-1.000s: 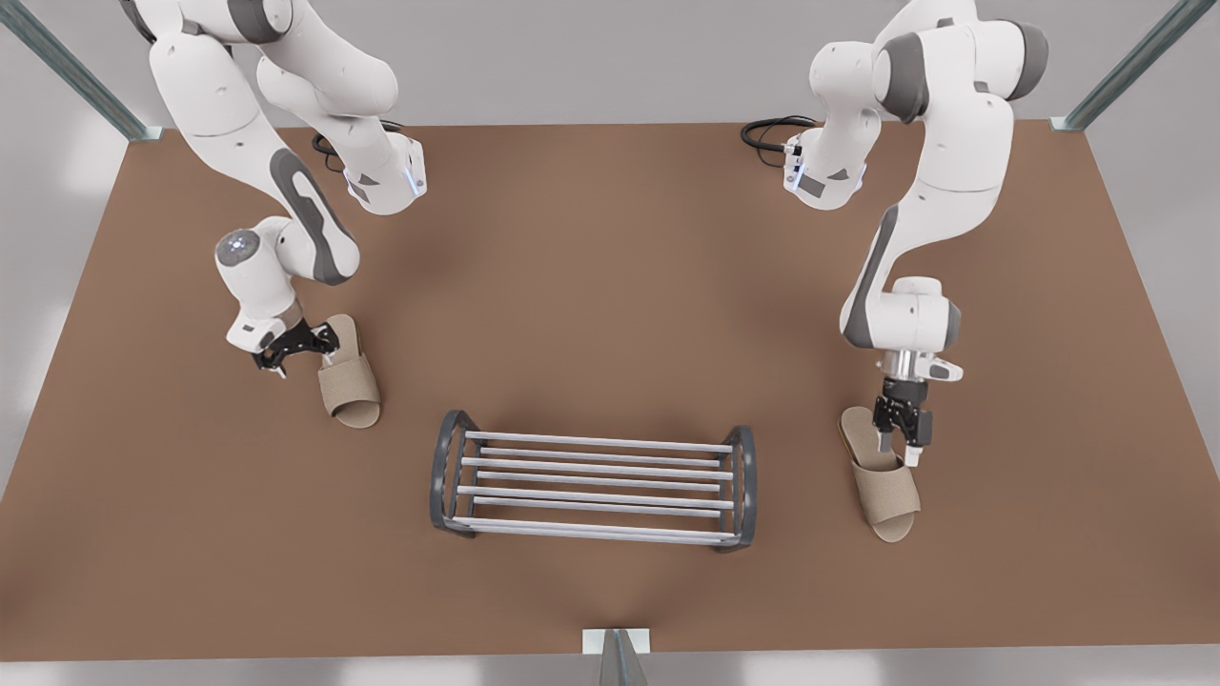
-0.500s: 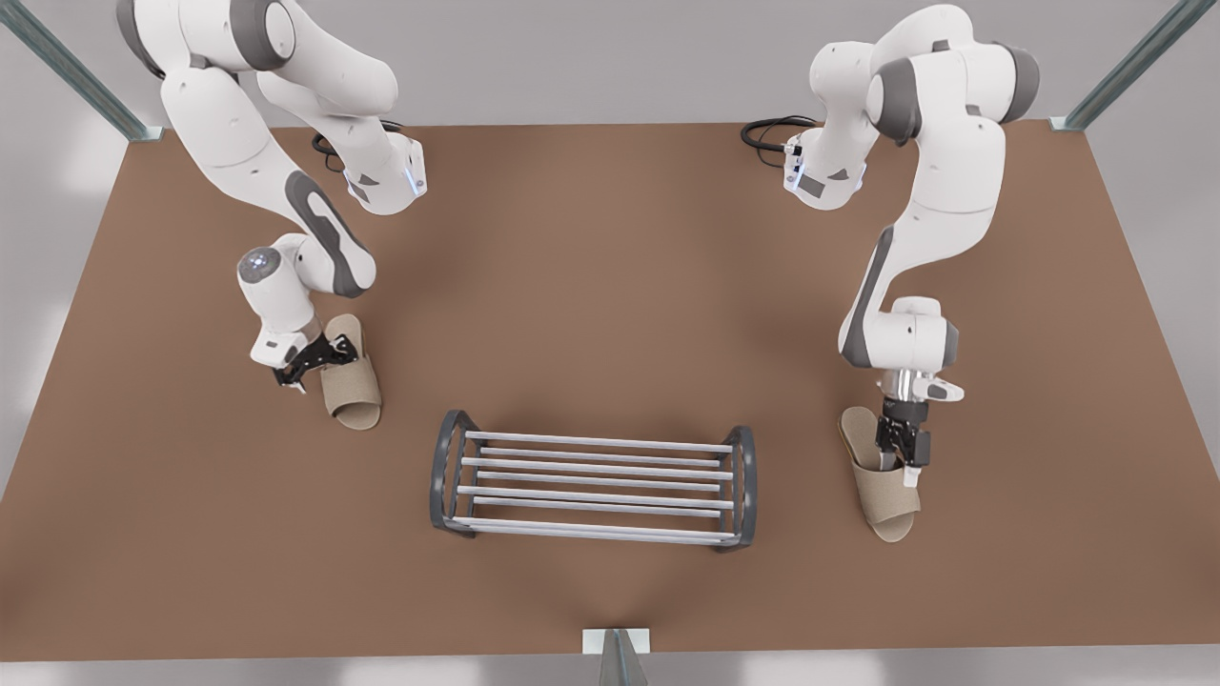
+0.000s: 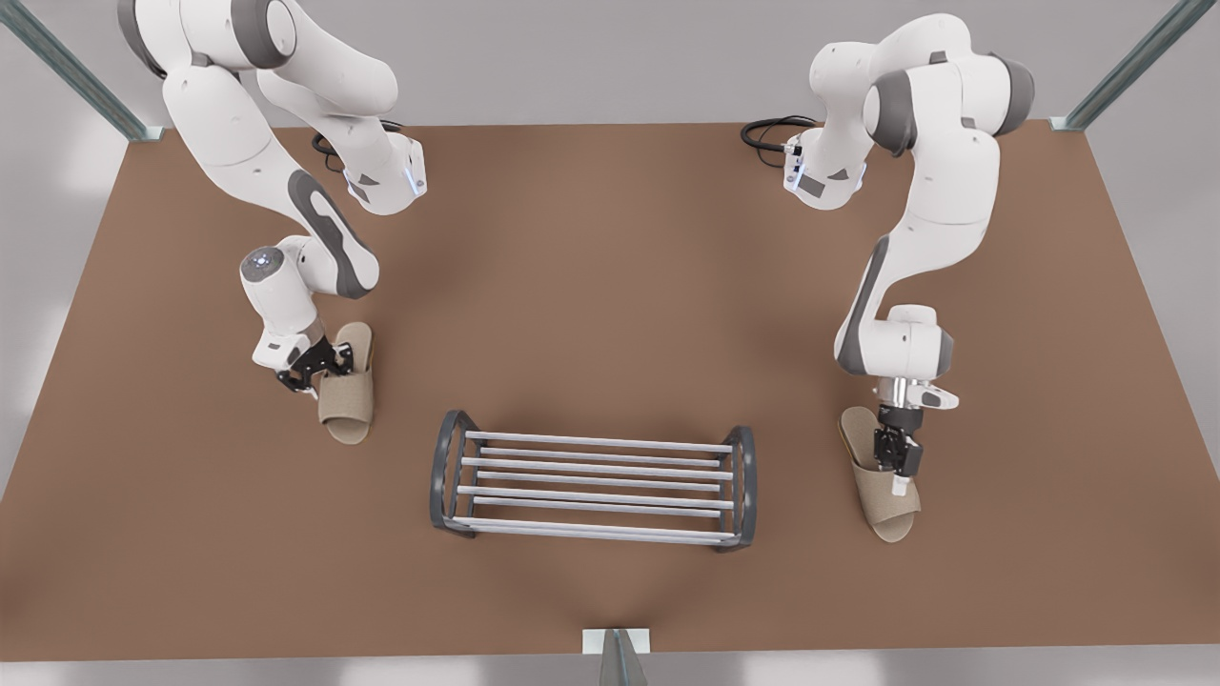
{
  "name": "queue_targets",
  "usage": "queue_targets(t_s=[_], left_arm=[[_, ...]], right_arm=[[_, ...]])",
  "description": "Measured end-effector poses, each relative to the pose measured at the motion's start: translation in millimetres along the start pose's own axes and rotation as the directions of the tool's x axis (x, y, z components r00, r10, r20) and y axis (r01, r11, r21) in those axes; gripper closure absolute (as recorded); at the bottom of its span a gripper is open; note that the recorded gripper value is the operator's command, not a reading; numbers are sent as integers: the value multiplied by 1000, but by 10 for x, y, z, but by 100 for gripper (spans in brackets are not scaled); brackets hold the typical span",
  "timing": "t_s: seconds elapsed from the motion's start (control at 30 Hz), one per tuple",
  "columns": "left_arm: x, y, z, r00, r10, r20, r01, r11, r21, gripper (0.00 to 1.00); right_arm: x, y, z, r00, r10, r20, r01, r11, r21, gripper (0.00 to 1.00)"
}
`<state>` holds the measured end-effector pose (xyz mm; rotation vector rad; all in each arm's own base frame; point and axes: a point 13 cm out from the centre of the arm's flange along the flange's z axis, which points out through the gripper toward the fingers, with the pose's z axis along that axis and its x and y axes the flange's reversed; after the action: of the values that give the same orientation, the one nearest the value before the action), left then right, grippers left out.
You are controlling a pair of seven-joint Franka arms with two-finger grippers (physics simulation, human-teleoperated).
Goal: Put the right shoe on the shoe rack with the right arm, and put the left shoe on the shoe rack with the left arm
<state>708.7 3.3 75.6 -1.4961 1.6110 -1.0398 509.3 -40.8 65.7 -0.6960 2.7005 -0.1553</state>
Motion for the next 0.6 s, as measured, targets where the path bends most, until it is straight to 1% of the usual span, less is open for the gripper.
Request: queue_targets(t_s=[0.03, 0.07, 0.1, 0.13, 0.17, 0.27, 0.33, 0.37, 0.4, 0.43, 0.47, 0.53, 0.6], left_arm=[[17, -9, 12, 1000, 0, -3, 0, 1000, 2, 54], [28, -21, 21, 1000, -1, -4, 1, 1000, 4, 54], [33, -27, 25, 1000, -1, -5, 1, 1000, 5, 54], [38, -30, 28, 1000, -1, -6, 2, 1000, 6, 54], [38, -32, 29, 1000, -2, -6, 2, 1000, 6, 54], [39, -63, 39, 1000, -3, -6, 3, 1000, 11, 54], [1, -324, 112, 1000, 2, -4, -1, 999, 53, 55], [-14, -438, 136, 1000, 4, -3, -4, 998, 71, 62], [-23, -551, 147, 1000, 6, -2, -6, 996, 87, 64], [-27, -667, 149, 1000, 7, -2, -7, 995, 104, 76], [-25, -782, 139, 1000, 7, -2, -7, 993, 118, 79], [-29, -876, 123, 1000, 6, 0, -6, 992, 127, 79], [-33, -972, 86, 1000, 4, 4, -5, 992, 129, 79]], right_arm=[[-40, -21, -41, 1000, -1, 9, 1, 1000, 5, 60], [-86, -44, -91, 1000, -3, 19, 2, 1000, 11, 64], [-128, -82, -148, 1000, -2, 29, 2, 1000, 19, 71], [-155, -135, -205, 999, 2, 37, -3, 1000, 26, 76], [-181, -188, -264, 999, 6, 43, -7, 999, 33, 79], [-400, -392, -570, 997, 8, 82, -13, 998, 60, 79], [-894, -641, -1152, 988, -7, 153, -7, 995, 96, 79], [-1298, -828, -1586, 979, -13, 202, -10, 994, 111, 79], [-1622, -948, -1946, 973, -14, 231, -10, 994, 106, 79], [-1904, -998, -2254, 969, -17, 246, -5, 996, 89, 79], [-2178, -938, -2528, 967, -26, 255, 11, 998, 61, 79], [-2693, -292, -2862, 965, -91, 248, 100, 995, -26, 79], [-3092, 892, -2959, 954, -203, 221, 235, 963, -132, 79]])
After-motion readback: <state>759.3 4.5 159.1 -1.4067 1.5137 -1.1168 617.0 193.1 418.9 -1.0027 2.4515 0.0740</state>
